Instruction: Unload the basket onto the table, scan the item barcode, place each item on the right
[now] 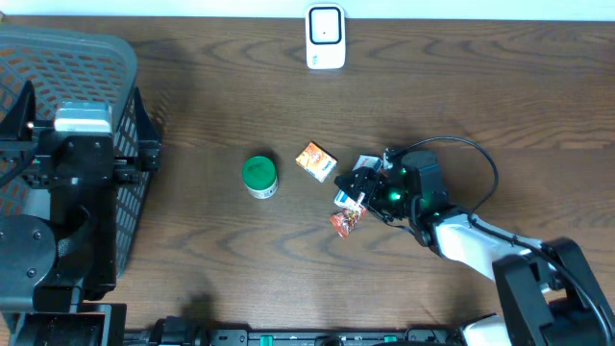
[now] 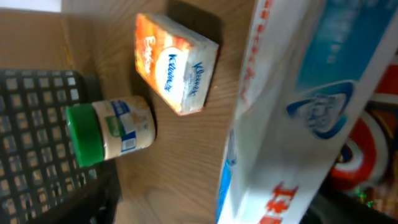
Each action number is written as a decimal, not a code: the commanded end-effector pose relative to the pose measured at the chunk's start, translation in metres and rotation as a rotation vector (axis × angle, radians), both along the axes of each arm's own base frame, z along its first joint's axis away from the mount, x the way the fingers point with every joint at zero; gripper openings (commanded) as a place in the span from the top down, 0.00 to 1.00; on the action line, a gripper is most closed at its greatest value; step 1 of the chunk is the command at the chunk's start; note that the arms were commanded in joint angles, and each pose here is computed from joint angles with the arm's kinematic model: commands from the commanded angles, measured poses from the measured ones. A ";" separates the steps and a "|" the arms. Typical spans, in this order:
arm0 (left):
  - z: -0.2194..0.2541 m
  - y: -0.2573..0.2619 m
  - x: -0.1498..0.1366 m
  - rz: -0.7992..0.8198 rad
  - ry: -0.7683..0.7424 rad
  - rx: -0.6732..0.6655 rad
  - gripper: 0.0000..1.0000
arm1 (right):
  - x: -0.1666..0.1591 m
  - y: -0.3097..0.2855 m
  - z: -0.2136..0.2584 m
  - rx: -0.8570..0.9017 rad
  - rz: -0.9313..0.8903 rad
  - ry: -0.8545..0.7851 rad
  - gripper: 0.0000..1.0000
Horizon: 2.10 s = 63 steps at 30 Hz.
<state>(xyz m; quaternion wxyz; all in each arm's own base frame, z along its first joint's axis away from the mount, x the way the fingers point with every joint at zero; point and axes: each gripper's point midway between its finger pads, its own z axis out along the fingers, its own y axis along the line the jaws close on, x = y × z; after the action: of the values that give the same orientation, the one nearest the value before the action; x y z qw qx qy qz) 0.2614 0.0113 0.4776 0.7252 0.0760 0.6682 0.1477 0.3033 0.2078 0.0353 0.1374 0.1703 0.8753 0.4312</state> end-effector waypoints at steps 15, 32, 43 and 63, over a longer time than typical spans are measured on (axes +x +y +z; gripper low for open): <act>0.000 -0.001 0.000 -0.006 -0.003 0.007 0.02 | -0.013 -0.012 -0.037 -0.118 0.028 0.039 0.71; -0.001 -0.001 0.000 -0.006 0.001 0.007 0.02 | -0.045 -0.005 0.063 0.481 0.436 -0.073 0.81; -0.005 -0.001 0.000 -0.006 0.017 0.007 0.01 | -0.067 -0.008 0.090 0.644 0.546 -0.006 0.91; -0.091 0.000 -0.007 -0.008 0.371 0.018 0.02 | -0.068 -0.009 0.089 0.742 0.258 0.744 0.98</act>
<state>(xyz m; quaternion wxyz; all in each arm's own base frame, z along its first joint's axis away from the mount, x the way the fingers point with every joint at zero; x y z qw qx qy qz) 0.2555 0.0115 0.3931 0.5985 0.1054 0.7823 0.1370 0.2391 0.2013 0.1234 -0.2274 0.1700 0.6946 0.6610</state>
